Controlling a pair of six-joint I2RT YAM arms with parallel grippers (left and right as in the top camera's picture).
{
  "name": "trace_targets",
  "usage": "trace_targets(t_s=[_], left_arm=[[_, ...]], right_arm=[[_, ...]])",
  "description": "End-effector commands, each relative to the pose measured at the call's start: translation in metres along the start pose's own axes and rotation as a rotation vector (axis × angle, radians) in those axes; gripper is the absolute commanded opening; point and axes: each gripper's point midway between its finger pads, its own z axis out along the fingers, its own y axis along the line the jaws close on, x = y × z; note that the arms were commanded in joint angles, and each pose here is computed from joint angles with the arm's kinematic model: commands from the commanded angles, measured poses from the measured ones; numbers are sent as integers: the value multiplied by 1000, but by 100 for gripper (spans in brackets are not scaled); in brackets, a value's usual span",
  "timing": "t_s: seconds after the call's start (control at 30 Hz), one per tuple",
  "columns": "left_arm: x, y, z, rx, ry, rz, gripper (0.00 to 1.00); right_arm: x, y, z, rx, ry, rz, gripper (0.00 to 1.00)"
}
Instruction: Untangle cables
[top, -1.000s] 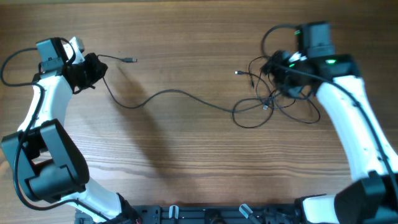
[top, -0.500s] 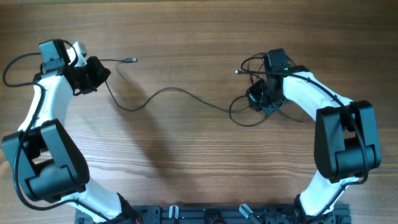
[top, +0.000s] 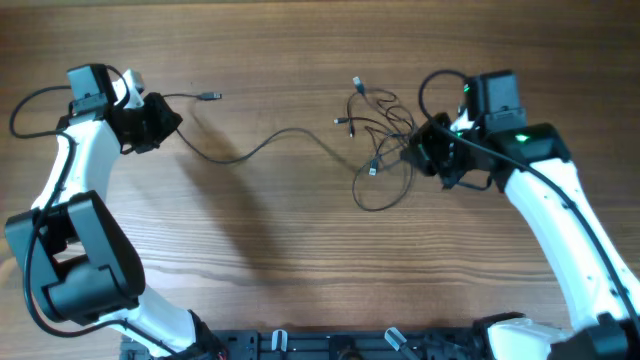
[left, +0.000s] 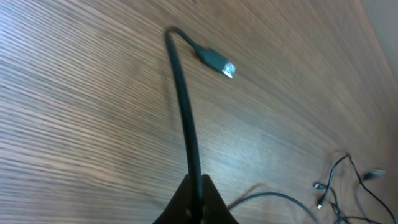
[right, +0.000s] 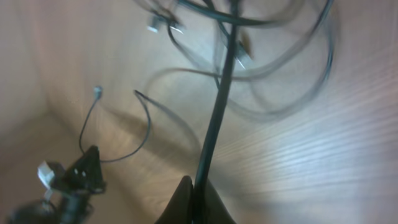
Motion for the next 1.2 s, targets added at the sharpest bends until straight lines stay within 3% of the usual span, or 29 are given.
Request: trace_targets(t_s=[0.0,0.13,0.2,0.23,0.3,0.33,0.4,0.47,0.53,0.6,0.7,0.77,0.87,1.03,1.17], left_arm=[[9,-18,6,26,20,35,4],[14,-31,11,39,29,67,4],[19,-37,14,45,39,83,4],[22,-42,16,49,46,94,4],[27,-49,19,55,58,112,4],[30,-53,20,59,65,121,4],[38,-64,23,86,86,142,4],[61,-110,18,321,161,287,4],[77,-149,1,547,237,283,4],[86,-175,-13,674,327,162,4],[95,-184,-12,630,447,-99,4],[102,-189,-11,592,513,-244,4],[116,-200,-9,520,617,-454,4],[136,-207,13,408,567,-435,4],[135,-204,21,368,521,-429,4]], right_arm=[[41,35,16,-145,227,-161,4],[61,94,-7,-488,234,-727,4],[67,115,-18,-601,213,-853,4],[54,117,-13,-565,146,-807,4],[7,58,17,-202,25,-214,4],[0,49,20,-158,-19,-300,4],[6,56,20,-183,-43,-673,5],[19,56,28,-175,-34,-943,5],[30,59,34,-186,-25,-1033,4],[48,73,38,-238,-39,-1186,4],[69,104,40,-346,-105,-1341,7],[72,117,46,-379,-141,-1339,9],[71,118,64,-385,-80,-1153,4],[92,120,92,-433,39,-1053,9],[93,121,93,-431,79,-900,24]])
